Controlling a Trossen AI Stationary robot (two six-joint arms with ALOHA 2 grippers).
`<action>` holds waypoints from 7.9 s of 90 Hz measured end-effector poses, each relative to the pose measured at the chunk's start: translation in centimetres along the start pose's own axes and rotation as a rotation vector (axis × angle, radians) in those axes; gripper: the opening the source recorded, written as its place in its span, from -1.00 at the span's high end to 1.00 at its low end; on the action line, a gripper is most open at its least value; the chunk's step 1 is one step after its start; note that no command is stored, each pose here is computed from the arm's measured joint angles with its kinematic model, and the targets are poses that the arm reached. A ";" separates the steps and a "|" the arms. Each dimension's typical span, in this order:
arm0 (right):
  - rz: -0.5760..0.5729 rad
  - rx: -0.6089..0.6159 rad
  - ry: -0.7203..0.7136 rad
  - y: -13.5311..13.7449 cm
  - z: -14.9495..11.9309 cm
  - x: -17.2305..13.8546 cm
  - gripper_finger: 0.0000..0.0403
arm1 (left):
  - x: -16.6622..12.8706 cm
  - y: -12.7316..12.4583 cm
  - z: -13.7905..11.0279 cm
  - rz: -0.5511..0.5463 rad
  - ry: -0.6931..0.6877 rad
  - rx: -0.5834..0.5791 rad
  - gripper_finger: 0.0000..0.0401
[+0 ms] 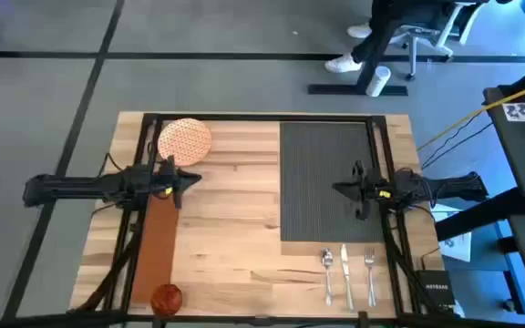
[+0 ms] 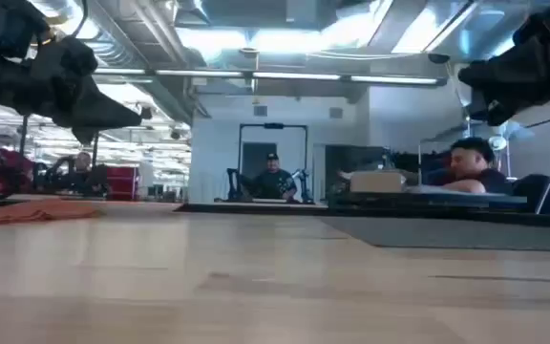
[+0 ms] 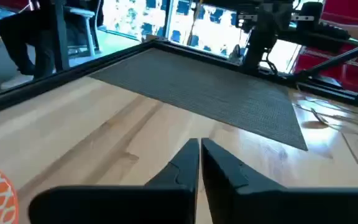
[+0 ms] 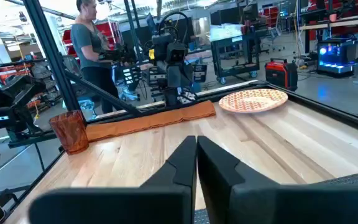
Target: Set table place
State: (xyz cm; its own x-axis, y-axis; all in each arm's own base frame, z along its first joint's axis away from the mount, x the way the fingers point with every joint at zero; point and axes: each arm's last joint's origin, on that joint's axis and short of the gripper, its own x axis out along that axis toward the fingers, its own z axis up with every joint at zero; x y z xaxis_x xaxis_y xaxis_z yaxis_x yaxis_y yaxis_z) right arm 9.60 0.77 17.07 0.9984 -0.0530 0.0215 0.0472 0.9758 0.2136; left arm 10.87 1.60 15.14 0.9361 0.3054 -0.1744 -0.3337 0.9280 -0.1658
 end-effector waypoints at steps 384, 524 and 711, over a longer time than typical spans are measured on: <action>0.000 0.000 0.000 0.0 0.0 0.0 1.00 | -0.1 0.3 2.0 0.029 -0.204 -0.145 1.00; 0.000 0.000 0.000 0.0 0.0 0.0 1.00 | 4.9 -0.7 2.9 0.573 1.349 0.040 1.00; 0.025 0.000 0.008 0.1 0.0 0.0 1.00 | 13.8 -4.3 1.1 0.306 1.343 0.240 1.00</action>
State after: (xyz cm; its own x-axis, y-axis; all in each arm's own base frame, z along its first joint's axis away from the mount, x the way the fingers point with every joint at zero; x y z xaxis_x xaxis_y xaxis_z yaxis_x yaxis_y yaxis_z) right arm 9.61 0.85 17.04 0.9995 -0.0267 0.0190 0.0221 0.9767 0.2134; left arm 25.34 2.01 14.52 -0.0357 0.1908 -0.9810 -0.3481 0.9178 0.1912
